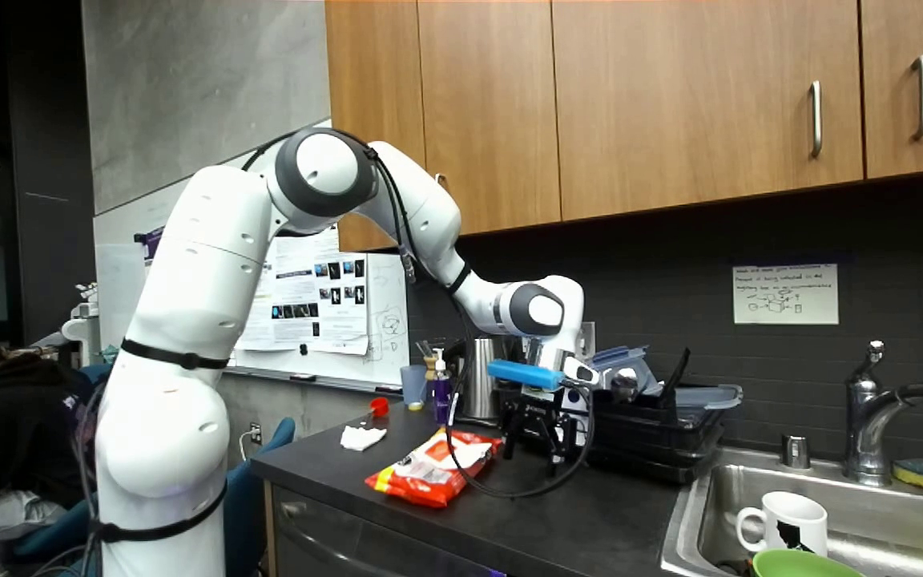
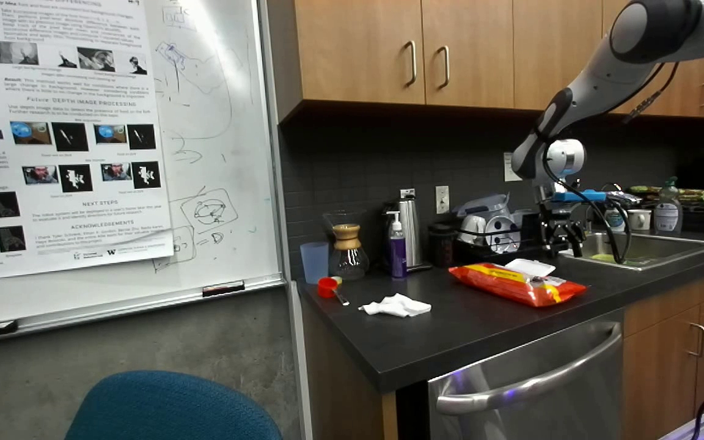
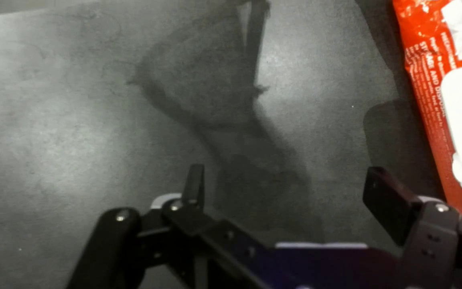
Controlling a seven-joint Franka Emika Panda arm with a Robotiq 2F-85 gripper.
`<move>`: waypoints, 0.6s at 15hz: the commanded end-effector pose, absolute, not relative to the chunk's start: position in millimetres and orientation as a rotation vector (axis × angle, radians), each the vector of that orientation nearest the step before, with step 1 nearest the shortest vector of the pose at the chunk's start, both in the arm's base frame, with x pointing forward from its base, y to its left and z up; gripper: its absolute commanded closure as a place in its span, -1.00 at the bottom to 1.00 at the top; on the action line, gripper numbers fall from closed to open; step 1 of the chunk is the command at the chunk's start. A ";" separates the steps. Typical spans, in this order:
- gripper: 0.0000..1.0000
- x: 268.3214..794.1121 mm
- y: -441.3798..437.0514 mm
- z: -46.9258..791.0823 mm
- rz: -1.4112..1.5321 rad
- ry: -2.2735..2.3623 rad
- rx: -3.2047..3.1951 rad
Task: Close the lid of the orange bag of wet wipes
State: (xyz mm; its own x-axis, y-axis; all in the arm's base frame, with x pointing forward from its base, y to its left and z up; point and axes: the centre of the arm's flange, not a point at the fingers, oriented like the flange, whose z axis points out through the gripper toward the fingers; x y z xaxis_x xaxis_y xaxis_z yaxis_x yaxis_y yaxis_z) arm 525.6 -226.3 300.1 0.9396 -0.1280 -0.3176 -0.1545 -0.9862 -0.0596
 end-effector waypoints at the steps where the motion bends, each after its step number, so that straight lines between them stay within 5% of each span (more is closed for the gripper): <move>1: -1.00 523.7 -224.1 304.5 0.508 0.189 -2.969; 9: -1.00 509.1 -206.6 299.1 0.573 0.122 -2.914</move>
